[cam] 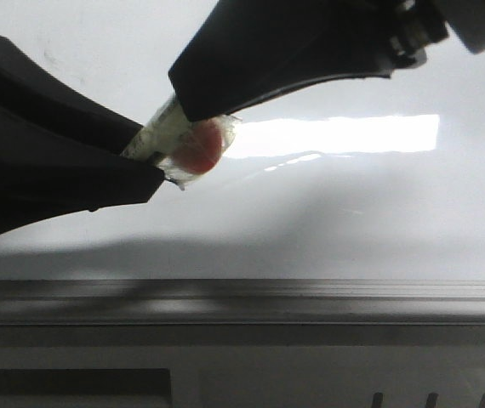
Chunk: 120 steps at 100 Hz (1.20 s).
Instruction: Write number 3 on whiteboard
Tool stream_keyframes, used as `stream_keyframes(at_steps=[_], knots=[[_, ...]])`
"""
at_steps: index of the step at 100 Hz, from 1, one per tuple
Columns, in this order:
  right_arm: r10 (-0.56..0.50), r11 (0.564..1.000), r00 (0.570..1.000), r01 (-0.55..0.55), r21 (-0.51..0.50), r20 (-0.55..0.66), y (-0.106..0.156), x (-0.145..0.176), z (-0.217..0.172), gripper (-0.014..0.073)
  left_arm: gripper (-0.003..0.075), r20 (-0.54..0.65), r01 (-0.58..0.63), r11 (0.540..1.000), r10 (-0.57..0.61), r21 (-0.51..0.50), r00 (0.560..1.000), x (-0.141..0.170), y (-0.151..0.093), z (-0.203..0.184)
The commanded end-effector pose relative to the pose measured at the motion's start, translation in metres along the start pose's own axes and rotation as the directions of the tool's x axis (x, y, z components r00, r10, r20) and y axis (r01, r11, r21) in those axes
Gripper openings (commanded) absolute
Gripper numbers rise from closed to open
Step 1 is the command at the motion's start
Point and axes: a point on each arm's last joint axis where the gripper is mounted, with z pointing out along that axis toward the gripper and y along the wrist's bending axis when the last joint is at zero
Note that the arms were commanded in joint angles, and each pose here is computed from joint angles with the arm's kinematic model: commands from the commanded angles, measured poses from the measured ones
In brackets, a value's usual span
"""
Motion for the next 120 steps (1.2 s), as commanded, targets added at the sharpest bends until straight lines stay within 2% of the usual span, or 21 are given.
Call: stream_keyframes(at_steps=[1,9,16,25,36,57,71,94,120], knots=[[-0.019,1.000,0.995,0.018,0.010,0.098,-0.001,-0.017,-0.006,-0.0066,0.0240,0.125,0.065,0.997,-0.059,-0.047,0.990,-0.019,0.009,-0.002],[-0.019,1.000,0.995,0.018,0.009,0.100,-0.001,-0.019,-0.007,-0.0066,0.0399,0.146,0.151,0.985,-0.137,-0.088,0.980,-0.022,0.014,-0.009],[-0.016,1.000,0.998,0.015,0.012,0.065,-0.002,-0.025,-0.010,-0.0066,0.0449,0.154,0.211,0.970,-0.192,-0.118,0.969,-0.024,0.018,-0.016],[-0.020,0.999,0.999,0.019,0.026,0.039,-0.006,-0.035,-0.015,-0.0066,0.0440,0.148,0.215,0.967,-0.194,-0.137,0.970,-0.026,0.020,-0.025],[-0.053,0.997,0.995,0.047,0.063,0.083,-0.012,-0.053,-0.023,-0.0066,0.0438,0.156,0.211,0.964,-0.186,-0.160,0.970,-0.029,0.021,-0.038],[-0.058,0.992,0.991,0.042,0.123,0.125,-0.024,-0.078,-0.037,-0.0066,0.0424,0.195,0.285,0.936,-0.246,-0.204,0.949,-0.033,0.026,-0.057],[-0.050,0.984,0.994,0.032,0.173,0.101,-0.037,-0.083,-0.037,-0.0066,0.0365,0.204,0.320,0.911,-0.272,-0.262,0.941,-0.029,0.034,-0.062],[-0.031,0.980,0.997,0.018,0.197,0.064,-0.047,-0.093,-0.026,-0.0066,0.0365,0.189,0.333,0.871,-0.281,-0.360,0.941,-0.021,0.048,-0.067],[-0.057,0.973,0.998,0.048,0.225,0.032,-0.054,-0.094,-0.016,-0.0066,0.0365,0.210,0.334,0.864,-0.272,-0.375,0.939,-0.021,0.050,-0.068]])
